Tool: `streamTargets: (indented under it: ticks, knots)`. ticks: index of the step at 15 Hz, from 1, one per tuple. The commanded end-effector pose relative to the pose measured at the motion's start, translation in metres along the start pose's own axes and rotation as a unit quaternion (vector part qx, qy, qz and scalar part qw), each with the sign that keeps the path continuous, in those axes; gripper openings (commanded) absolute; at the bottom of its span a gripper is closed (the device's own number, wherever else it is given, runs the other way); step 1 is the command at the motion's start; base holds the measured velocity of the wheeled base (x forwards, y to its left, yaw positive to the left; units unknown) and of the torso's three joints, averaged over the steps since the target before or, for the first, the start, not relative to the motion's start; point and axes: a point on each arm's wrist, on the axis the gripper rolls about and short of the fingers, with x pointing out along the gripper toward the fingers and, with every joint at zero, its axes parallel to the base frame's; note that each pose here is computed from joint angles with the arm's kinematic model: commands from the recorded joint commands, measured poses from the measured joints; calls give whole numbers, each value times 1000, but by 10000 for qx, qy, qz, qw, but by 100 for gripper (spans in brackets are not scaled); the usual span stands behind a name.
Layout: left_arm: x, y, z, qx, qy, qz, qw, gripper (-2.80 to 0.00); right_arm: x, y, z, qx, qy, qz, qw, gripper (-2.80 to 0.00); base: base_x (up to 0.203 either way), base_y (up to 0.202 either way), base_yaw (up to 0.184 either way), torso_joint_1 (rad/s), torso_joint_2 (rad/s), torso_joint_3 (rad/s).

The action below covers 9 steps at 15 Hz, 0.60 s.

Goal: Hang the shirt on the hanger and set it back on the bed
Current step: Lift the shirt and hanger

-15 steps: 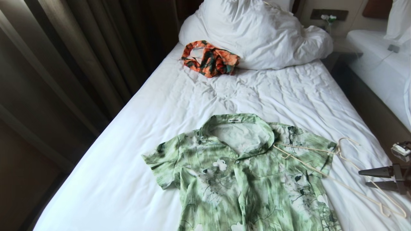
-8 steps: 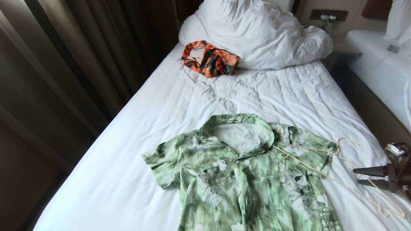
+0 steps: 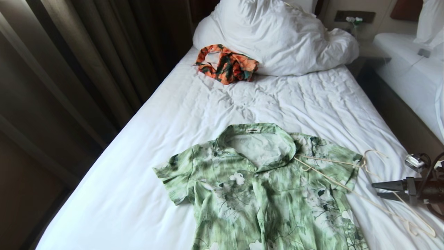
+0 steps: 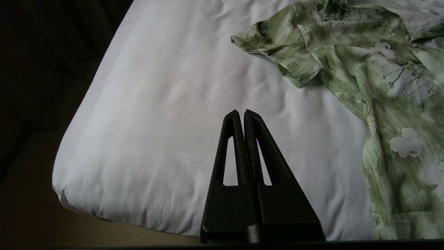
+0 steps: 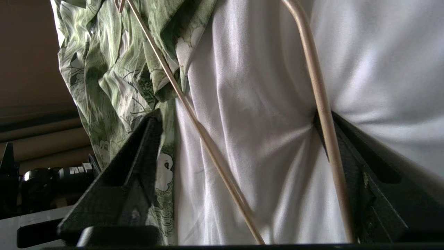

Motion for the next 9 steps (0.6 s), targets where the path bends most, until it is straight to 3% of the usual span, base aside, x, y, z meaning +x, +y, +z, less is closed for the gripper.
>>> streamTargets:
  ticks: [1,4,9]
  knots:
    - [0,0,0,0,11,1,10000,-280,1,-1,-1,-59,-35,24,10000,-280,0,0,0,0,0,0]
    - [0,0,0,0,11,1,10000,-280,-2,1,-1,-129,-102,-17,9999,-280,0,0,0,0,0,0]
    - [0,0,0,0,11,1,10000,-280,-21,32,3,-455,-288,-115,9985,-280,0,0,0,0,0,0]
